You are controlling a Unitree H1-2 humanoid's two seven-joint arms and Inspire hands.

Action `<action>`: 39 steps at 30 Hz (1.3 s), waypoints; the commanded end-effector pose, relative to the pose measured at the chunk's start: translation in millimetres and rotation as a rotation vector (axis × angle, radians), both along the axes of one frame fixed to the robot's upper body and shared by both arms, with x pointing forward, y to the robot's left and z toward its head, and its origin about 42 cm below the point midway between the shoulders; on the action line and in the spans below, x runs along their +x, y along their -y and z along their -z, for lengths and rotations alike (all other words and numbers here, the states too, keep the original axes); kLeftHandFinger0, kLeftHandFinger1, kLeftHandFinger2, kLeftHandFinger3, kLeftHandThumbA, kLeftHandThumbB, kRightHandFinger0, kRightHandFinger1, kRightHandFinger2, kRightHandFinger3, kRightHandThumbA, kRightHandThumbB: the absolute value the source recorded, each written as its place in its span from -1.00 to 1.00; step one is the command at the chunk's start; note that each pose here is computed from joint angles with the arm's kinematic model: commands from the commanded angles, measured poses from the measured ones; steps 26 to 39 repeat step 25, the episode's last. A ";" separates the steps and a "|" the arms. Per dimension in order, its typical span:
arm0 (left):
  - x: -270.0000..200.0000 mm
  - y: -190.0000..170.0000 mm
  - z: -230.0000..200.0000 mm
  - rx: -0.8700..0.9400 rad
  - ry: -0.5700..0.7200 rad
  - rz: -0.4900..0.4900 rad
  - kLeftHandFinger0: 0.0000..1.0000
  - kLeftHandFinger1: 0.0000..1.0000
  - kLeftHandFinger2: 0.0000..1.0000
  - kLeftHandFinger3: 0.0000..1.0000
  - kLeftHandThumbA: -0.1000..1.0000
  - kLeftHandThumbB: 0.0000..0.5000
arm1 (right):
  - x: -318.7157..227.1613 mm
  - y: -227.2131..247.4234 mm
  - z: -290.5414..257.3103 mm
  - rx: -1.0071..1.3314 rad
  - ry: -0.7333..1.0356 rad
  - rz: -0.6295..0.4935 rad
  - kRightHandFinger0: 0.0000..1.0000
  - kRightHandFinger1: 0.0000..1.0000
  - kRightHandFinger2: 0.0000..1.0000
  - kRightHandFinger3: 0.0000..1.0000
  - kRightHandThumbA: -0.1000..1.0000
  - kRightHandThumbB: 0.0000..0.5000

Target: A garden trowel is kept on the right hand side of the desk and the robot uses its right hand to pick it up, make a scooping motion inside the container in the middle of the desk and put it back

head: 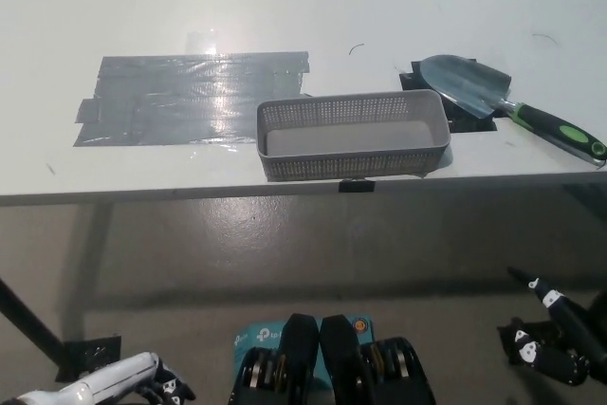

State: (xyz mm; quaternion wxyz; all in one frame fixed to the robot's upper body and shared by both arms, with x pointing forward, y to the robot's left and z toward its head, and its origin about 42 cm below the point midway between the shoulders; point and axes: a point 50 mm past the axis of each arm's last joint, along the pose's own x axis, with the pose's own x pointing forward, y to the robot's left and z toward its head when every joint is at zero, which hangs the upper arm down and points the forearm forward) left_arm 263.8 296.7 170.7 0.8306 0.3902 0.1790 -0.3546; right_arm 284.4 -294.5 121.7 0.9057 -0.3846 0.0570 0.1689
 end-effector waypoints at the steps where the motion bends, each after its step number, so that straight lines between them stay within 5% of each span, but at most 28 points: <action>1: 5.2 -6.5 -4.6 -0.008 0.025 -0.044 0.62 0.40 0.46 0.46 1.00 0.85 | 11.6 3.5 -14.0 -0.027 0.056 -0.006 1.00 1.00 1.00 1.00 -0.50 -0.38; 12: 10.6 -5.2 -4.4 -0.019 0.030 -0.053 0.69 0.42 0.49 0.50 1.00 0.85 | 22.7 4.4 -20.0 -0.058 0.056 -0.018 1.00 1.00 1.00 1.00 -0.40 -0.38; 13: 11.9 -5.1 -4.9 -0.025 0.033 -0.055 0.62 0.39 0.48 0.49 1.00 0.81 | 25.2 4.3 -22.0 -0.127 0.065 -0.023 1.00 1.00 1.00 1.00 -0.20 -0.37; 18: 11.7 -6.1 -2.2 -0.038 0.027 -0.069 0.66 0.42 0.49 0.48 1.00 0.72 | 26.6 4.9 -21.7 -0.189 0.043 -0.024 1.00 1.00 1.00 1.00 -0.09 -0.34; 39: 13.4 -5.3 -1.0 -0.040 0.022 -0.070 0.67 0.42 0.49 0.50 1.00 0.76 | 29.2 3.3 -23.2 -0.159 0.037 -0.015 1.00 1.00 1.00 1.00 -0.23 -0.36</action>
